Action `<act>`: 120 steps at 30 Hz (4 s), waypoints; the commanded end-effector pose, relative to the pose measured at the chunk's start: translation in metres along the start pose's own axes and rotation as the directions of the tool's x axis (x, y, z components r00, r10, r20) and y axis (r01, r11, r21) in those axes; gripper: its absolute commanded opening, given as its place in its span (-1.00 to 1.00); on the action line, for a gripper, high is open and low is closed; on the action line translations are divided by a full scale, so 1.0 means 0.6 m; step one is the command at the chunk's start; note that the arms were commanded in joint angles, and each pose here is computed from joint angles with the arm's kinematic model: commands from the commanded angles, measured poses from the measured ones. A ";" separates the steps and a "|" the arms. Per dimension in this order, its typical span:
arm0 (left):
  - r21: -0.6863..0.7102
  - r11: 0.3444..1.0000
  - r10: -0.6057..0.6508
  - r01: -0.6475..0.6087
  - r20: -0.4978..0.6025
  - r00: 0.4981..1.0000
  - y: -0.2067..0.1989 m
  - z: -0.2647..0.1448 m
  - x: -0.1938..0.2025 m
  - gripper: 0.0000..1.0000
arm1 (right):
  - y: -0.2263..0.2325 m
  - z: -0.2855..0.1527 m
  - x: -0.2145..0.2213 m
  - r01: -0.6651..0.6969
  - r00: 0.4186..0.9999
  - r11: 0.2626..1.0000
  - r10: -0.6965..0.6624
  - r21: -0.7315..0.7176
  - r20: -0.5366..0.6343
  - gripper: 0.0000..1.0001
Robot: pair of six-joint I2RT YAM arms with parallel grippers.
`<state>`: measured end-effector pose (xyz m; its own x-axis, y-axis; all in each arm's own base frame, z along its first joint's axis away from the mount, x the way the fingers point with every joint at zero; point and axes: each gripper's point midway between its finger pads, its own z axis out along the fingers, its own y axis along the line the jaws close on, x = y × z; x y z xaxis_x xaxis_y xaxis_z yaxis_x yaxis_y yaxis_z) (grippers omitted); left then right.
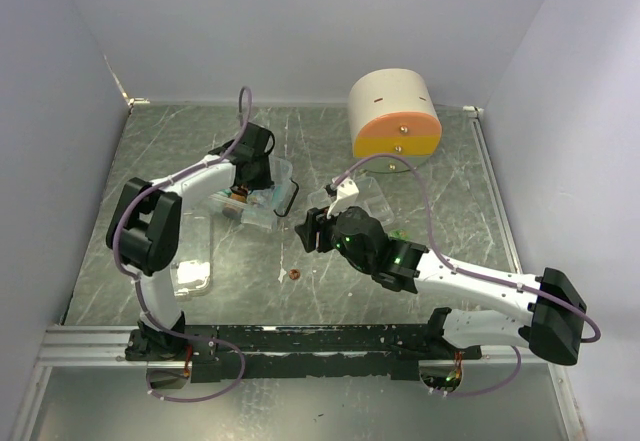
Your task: Organize the medicine kit
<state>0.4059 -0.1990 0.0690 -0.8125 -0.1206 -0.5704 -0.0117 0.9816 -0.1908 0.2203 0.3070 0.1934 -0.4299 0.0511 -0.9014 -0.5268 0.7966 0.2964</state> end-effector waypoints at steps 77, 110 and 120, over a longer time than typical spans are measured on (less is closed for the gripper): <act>0.231 0.943 0.028 -0.240 0.662 0.749 -0.005 -0.437 -0.128 0.39 | -0.255 -0.103 0.123 -0.237 0.923 0.636 0.384 0.735 -0.035 0.28; 0.370 0.877 -0.036 -0.306 0.686 0.726 -0.036 -0.456 -0.097 0.52 | -0.292 -0.060 0.249 -0.233 0.822 0.609 0.540 0.758 -0.181 -0.25; 0.465 0.829 -0.058 -0.310 0.623 0.780 -0.071 -0.435 -0.086 0.57 | -0.259 -0.046 0.183 -0.264 0.882 0.763 0.438 0.590 -0.173 -0.61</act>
<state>0.2972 -0.1747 0.3021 -0.2619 -0.2079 -0.9424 0.4326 0.8476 -0.3073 0.2218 0.1598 0.0311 -0.7713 0.3345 -0.5415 0.2696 0.9424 0.1981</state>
